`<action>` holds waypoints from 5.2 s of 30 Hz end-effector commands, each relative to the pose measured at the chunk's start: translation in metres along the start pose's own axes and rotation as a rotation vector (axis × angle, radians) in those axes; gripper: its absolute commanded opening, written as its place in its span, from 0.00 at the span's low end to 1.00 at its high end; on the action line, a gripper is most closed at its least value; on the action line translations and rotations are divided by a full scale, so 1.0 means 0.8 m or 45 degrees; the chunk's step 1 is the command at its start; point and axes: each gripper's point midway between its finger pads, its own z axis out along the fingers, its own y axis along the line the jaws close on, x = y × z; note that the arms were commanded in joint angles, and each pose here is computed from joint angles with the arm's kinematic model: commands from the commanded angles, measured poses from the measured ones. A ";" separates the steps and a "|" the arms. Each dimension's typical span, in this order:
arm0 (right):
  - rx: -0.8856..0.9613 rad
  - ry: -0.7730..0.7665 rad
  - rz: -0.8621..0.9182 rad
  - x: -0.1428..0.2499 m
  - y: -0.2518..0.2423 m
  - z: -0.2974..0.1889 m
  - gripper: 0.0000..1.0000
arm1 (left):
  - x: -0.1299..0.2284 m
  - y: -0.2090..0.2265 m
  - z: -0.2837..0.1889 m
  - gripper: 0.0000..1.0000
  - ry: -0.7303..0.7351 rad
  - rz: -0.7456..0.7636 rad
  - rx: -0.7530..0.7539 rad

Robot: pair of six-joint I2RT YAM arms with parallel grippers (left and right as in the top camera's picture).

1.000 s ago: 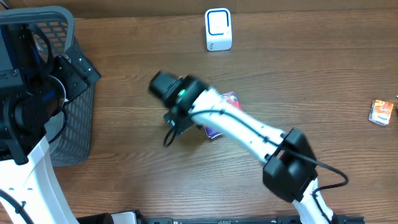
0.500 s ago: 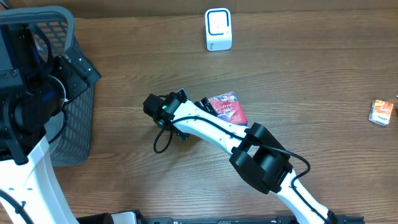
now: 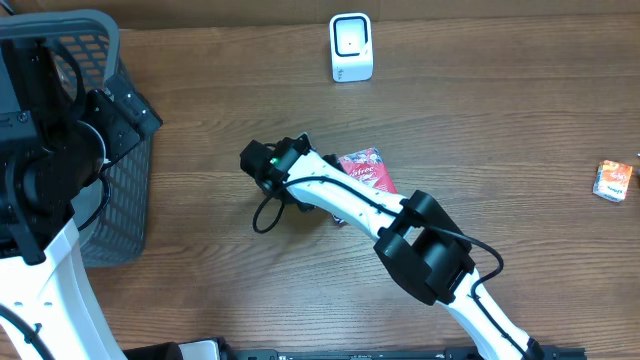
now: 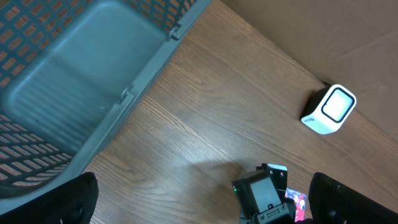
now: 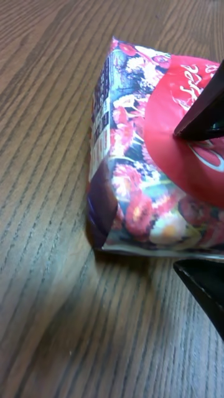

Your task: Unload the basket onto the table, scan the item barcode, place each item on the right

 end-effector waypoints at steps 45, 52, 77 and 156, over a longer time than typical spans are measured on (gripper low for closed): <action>-2.194 -0.041 -0.031 -0.077 -0.059 -0.255 0.04 | -0.002 0.000 0.000 1.00 -0.007 0.015 0.001; -2.239 0.145 0.049 -0.058 -0.022 -0.184 0.04 | -0.002 0.000 0.000 1.00 -0.007 0.015 0.001; -0.710 0.397 0.529 -0.013 -0.237 0.054 0.54 | -0.002 0.000 0.000 1.00 -0.007 0.015 0.001; -0.059 -0.145 -0.316 0.027 0.066 0.004 0.34 | -0.002 0.000 0.000 1.00 -0.007 0.015 0.001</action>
